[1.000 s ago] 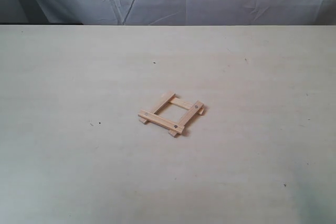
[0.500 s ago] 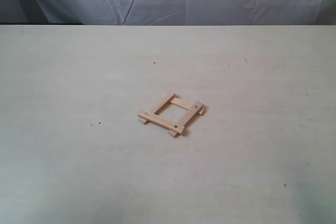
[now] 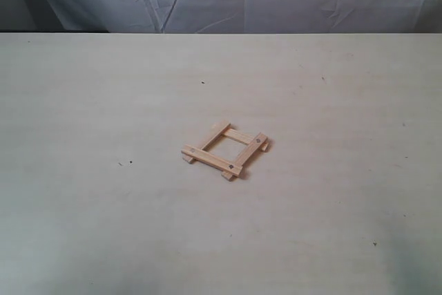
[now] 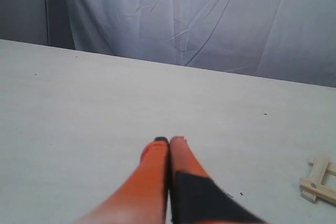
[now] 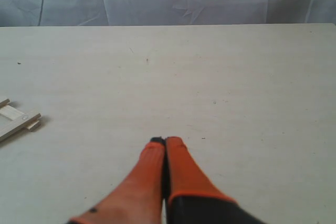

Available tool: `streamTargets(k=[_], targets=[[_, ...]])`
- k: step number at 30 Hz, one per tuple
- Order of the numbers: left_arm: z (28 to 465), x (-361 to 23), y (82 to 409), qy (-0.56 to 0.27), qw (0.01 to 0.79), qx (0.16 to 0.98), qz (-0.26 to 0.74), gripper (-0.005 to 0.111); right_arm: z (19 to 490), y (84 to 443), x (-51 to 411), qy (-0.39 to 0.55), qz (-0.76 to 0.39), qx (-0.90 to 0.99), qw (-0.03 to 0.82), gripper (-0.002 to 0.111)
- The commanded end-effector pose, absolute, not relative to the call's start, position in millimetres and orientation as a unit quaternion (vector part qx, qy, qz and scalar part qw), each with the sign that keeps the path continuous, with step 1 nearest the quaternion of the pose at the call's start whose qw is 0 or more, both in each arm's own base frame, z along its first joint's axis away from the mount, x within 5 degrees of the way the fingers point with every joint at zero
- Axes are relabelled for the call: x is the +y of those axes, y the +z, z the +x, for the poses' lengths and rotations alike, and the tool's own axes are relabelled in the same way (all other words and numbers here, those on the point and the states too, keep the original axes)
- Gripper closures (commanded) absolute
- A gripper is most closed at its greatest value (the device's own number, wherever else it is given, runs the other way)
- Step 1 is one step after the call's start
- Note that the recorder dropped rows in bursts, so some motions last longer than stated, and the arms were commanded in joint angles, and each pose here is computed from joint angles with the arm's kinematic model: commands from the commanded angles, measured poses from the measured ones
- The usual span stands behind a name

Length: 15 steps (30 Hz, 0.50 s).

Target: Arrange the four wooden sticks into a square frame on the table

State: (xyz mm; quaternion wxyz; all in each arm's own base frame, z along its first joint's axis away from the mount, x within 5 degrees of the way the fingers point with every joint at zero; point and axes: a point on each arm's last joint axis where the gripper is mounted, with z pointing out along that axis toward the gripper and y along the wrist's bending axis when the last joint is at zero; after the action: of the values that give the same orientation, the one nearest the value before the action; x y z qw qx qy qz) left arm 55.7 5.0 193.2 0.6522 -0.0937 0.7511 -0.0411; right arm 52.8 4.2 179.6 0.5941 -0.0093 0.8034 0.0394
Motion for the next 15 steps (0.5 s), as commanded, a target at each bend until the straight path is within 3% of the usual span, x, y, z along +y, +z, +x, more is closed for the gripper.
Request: streamTargets(k=[1,15], targets=[[55.2,5.3,191.5,-0.039,0.650,0.753,-0.096,0.107,52.8,180.3,4.0,0.038,-0.008,0.798,0.601,0.109],[55.5,0.5,191.8,-0.025,0.652,0.757,-0.038,0.107,52.8,180.3,4.0,0.038,-0.008,0.798,0.601,0.109]])
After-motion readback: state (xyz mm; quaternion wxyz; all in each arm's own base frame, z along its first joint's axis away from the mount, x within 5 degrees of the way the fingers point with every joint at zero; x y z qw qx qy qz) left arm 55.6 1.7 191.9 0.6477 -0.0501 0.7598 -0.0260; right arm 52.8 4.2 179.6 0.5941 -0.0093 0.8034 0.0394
